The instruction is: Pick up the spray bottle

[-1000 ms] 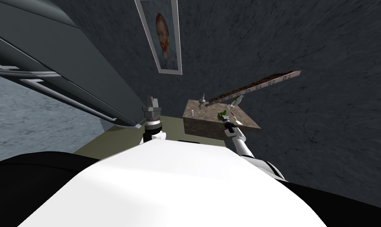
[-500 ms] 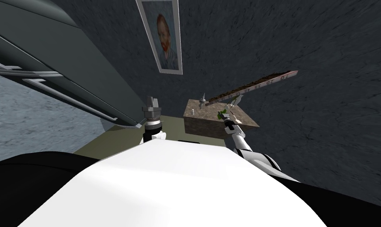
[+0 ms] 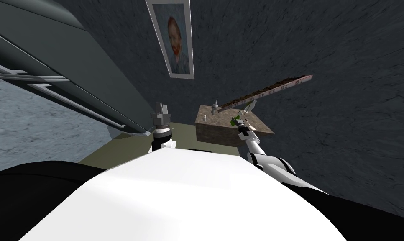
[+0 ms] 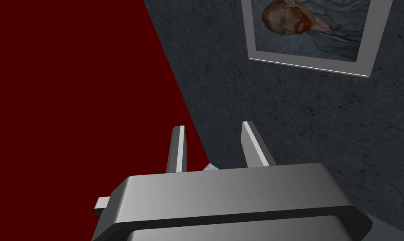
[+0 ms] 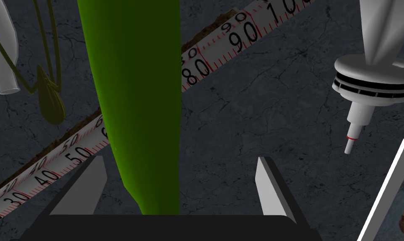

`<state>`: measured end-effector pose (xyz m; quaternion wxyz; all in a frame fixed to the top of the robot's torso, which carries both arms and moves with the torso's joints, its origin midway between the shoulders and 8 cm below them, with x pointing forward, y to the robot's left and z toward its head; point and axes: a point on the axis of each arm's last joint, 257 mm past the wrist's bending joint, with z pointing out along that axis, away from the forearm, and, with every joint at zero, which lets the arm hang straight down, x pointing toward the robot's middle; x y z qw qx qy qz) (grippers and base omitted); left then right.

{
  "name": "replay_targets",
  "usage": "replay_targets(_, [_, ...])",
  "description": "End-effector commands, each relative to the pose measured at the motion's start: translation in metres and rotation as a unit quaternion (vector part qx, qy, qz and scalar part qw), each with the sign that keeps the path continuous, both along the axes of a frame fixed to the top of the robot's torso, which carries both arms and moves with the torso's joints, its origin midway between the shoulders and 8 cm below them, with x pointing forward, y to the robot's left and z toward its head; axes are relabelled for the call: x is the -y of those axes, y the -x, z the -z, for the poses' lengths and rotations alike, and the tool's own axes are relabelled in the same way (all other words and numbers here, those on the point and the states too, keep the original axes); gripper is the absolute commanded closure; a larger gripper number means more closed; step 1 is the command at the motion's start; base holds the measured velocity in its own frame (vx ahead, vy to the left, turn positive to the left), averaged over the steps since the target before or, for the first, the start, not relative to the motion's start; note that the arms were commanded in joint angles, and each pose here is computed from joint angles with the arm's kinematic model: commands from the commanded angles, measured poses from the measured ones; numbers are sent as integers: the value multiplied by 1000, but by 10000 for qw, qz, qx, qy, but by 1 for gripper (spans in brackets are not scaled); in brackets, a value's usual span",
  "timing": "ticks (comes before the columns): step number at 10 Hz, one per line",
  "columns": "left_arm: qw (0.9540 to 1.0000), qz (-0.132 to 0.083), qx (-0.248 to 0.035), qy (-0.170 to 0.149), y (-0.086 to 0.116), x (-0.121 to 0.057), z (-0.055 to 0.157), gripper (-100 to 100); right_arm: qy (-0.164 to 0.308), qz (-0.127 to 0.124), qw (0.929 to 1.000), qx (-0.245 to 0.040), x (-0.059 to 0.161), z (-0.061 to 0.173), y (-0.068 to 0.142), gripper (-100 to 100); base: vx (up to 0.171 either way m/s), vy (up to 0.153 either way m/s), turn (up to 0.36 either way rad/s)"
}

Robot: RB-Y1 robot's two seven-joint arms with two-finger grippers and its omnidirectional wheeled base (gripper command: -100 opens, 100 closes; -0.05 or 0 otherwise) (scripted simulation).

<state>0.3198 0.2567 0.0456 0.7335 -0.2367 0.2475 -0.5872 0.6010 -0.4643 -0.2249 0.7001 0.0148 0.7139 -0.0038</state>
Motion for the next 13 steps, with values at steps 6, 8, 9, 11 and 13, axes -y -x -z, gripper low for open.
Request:
replay_targets(6, [10000,0,0,0,0,0,0,0,-20,64,10000,-3,10,-9,-16,100,-24,16,-6])
replay_targets(8, [10000,0,0,0,0,0,0,0,-16,68,10000,-3,11,-10,-16,100,0,-1,-5])
replay_targets(9, [10000,0,0,0,0,0,0,0,-17,64,10000,-3,10,-9,-16,100,0,0,0])
replay_targets(11, [10000,0,0,0,0,0,0,0,-18,63,10000,-3,10,-9,-16,0,0,0,0])
replay_targets(13, [10000,0,-1,-1,0,0,0,0,-41,89,9999,-131,7,10,-1,100,67,-46,26])
